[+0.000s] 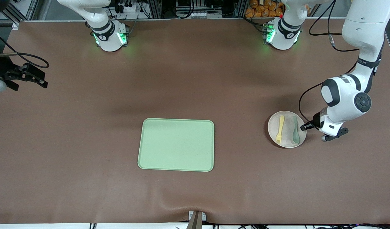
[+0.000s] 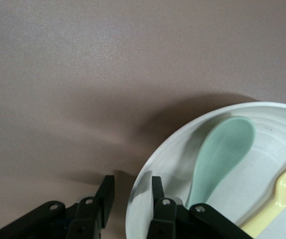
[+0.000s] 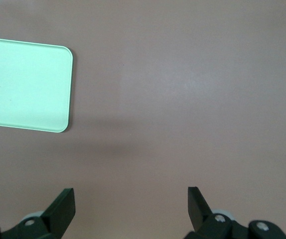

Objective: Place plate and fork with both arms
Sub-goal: 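Lower the left gripper and grasp the white plate's rim, then carry the plate with the left gripper onto the green tray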

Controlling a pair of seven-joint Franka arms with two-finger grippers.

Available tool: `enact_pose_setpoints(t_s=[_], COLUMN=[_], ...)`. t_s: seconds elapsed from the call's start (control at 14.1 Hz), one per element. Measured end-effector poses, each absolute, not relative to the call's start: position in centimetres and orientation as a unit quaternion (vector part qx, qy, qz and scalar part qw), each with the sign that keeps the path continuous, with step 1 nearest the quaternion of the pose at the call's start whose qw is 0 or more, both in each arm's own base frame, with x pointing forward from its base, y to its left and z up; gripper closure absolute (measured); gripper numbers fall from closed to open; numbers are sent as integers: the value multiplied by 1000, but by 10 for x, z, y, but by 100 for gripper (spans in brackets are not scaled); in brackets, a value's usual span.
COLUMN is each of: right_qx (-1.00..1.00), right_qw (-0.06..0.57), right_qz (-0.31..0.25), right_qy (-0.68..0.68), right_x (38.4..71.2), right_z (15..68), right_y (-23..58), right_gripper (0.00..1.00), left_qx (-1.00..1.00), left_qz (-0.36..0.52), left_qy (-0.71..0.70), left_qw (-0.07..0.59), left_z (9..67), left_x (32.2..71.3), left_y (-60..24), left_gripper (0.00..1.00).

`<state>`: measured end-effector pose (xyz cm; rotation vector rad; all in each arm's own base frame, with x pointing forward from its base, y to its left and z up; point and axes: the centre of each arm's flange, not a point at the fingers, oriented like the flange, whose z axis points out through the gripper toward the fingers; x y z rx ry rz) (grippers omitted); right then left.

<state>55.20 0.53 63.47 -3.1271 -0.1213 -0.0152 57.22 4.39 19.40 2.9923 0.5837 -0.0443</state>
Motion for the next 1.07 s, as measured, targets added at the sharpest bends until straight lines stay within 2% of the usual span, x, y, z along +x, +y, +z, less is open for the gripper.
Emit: enact_pose_setpoints(t_s=[0.21, 0.28, 0.71, 1.07], right_qx=[-999, -999, -999, -999], right_qw=[6, 6, 6, 6], right_qz=[-5, -5, -5, -5], right_qy=[-39, -39, -39, -38], right_x=[552, 552, 552, 552], right_z=[635, 635, 635, 635], right_y=[5, 5, 5, 5], right_gripper=[0, 0, 0, 0], left_qx=[979, 978, 976, 981], left_qz=[-14, -12, -7, 11], left_qy=[196, 200, 206, 163], left_qw=[51, 55, 71, 105], left_z=[194, 196, 200, 223], left_x=[572, 574, 580, 600], left_y=[43, 43, 30, -34], left_gripper=[89, 93, 93, 96])
